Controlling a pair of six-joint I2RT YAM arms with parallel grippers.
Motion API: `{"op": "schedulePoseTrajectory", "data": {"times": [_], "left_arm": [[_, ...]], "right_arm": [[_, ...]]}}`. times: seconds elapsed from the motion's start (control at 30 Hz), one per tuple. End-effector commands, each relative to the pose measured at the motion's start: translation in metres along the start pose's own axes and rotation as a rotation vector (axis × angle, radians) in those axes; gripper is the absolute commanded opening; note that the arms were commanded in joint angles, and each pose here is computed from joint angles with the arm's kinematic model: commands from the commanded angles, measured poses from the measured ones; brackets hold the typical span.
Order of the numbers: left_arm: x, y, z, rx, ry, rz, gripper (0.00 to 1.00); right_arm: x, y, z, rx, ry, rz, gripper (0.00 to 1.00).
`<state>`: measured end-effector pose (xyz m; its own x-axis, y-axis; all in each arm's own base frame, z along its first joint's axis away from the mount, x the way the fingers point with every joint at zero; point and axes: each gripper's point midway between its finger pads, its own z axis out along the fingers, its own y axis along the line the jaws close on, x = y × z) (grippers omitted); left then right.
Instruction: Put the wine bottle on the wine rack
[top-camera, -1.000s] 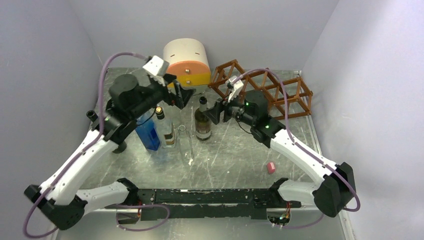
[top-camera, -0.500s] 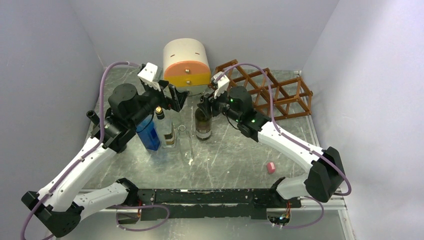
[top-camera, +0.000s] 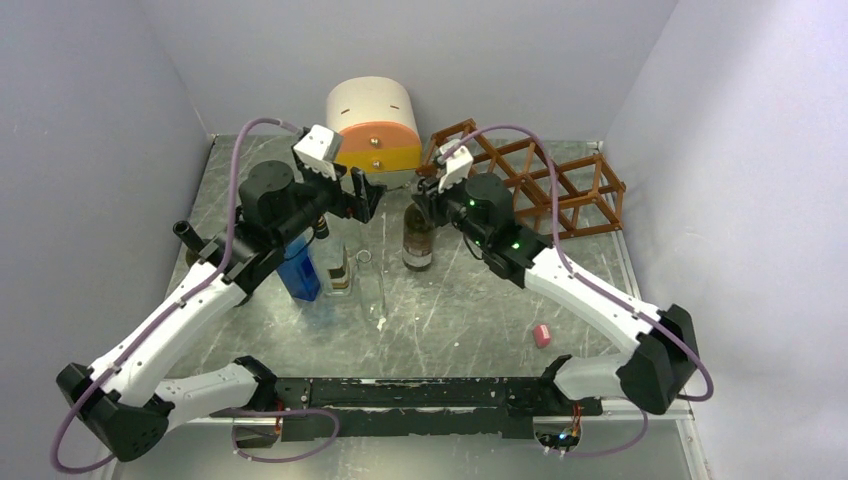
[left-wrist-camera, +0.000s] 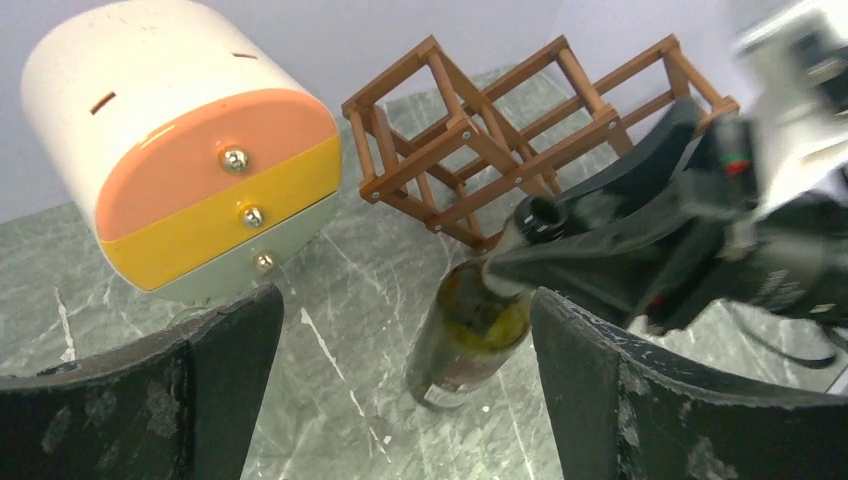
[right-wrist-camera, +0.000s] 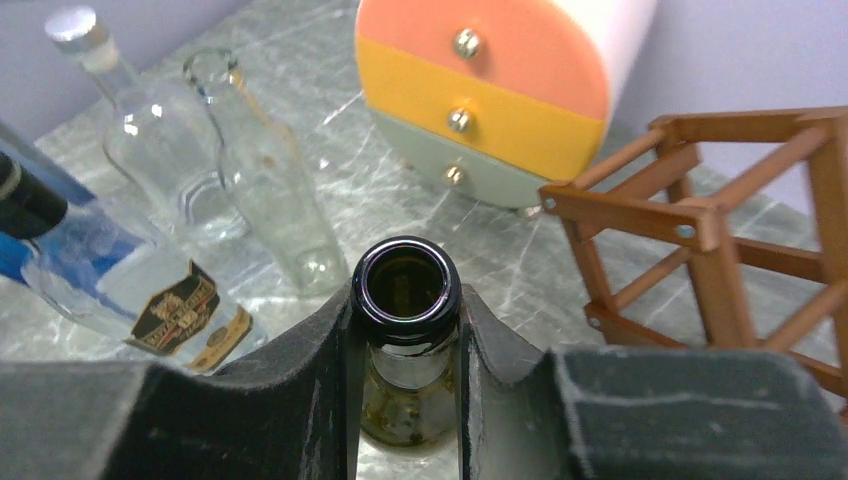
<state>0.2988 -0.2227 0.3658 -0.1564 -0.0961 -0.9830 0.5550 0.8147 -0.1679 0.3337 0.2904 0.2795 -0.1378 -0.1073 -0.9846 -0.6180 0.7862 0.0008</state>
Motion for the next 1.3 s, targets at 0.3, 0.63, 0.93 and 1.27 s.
{"op": "schedulePoseTrajectory", "data": {"times": [0.3,0.63,0.93,1.27], "left_arm": [[0.056,-0.059,0.044,0.43,0.095,0.177,0.95],[0.097,-0.08,0.066,0.609,0.085,0.174,0.99],[0.097,-0.107,0.053,0.812,0.035,0.194,0.94],[0.083,-0.12,0.037,0.925,-0.044,0.301,0.44]], "right_arm": [[-0.134,-0.033,-0.085,0.163,-0.36,0.19,0.0],[-0.17,-0.029,-0.119,0.128,-0.411,0.298,0.0],[-0.187,-0.009,-0.137,-0.004,-0.467,0.315,0.0],[-0.186,0.015,-0.156,-0.151,-0.488,0.277,0.0]]}}
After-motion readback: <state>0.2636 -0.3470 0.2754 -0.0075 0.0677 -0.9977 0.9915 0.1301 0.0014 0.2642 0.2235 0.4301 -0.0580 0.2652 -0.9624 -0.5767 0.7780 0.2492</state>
